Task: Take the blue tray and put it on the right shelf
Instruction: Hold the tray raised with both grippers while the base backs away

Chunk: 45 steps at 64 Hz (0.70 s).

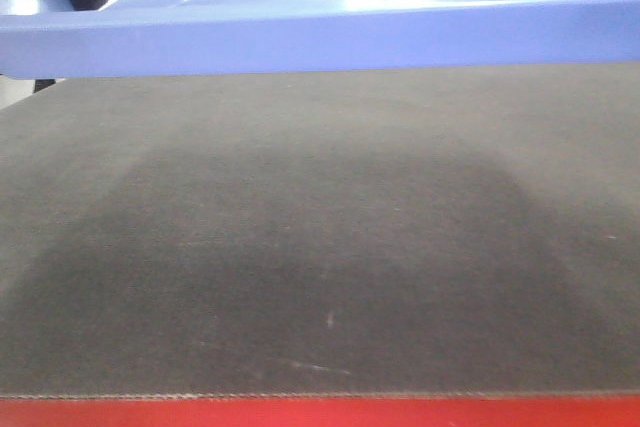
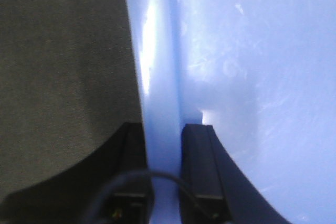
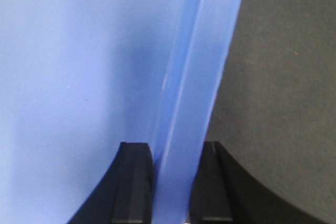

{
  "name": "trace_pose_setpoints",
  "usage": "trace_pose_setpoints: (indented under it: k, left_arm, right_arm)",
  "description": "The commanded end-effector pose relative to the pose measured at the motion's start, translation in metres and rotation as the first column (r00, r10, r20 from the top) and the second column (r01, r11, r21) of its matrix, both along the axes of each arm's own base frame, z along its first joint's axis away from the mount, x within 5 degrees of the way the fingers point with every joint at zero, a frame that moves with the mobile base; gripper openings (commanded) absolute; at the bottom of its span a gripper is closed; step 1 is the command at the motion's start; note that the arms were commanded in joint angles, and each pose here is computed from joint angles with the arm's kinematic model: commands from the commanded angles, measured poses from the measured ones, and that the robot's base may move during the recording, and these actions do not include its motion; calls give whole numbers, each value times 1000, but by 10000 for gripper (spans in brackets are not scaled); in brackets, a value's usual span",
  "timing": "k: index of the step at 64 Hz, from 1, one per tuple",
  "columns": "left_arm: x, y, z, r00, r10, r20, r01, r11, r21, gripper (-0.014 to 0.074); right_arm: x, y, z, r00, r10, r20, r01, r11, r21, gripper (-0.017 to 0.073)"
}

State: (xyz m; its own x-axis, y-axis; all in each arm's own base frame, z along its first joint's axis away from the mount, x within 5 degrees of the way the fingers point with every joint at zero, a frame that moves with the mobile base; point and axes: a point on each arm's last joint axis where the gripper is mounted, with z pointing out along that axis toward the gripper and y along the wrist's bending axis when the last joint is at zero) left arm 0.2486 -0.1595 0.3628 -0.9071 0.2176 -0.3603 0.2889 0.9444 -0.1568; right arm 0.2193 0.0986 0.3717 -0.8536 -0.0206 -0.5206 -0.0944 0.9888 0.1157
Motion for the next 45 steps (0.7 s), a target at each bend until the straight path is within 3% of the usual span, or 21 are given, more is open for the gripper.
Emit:
trace_pose_setpoints:
  k: [1,45]
  left_arm:
    - [-17,5,14,998,-46,-32,47,999,25,-48]
    - [-17,5,14,998,-46,-33,47,999,23,-48]
  right_arm:
    - [-3,2,21,992,35,125,-42,998,48,57]
    - [-3,2,21,992,35,125,-42,998,48,57]
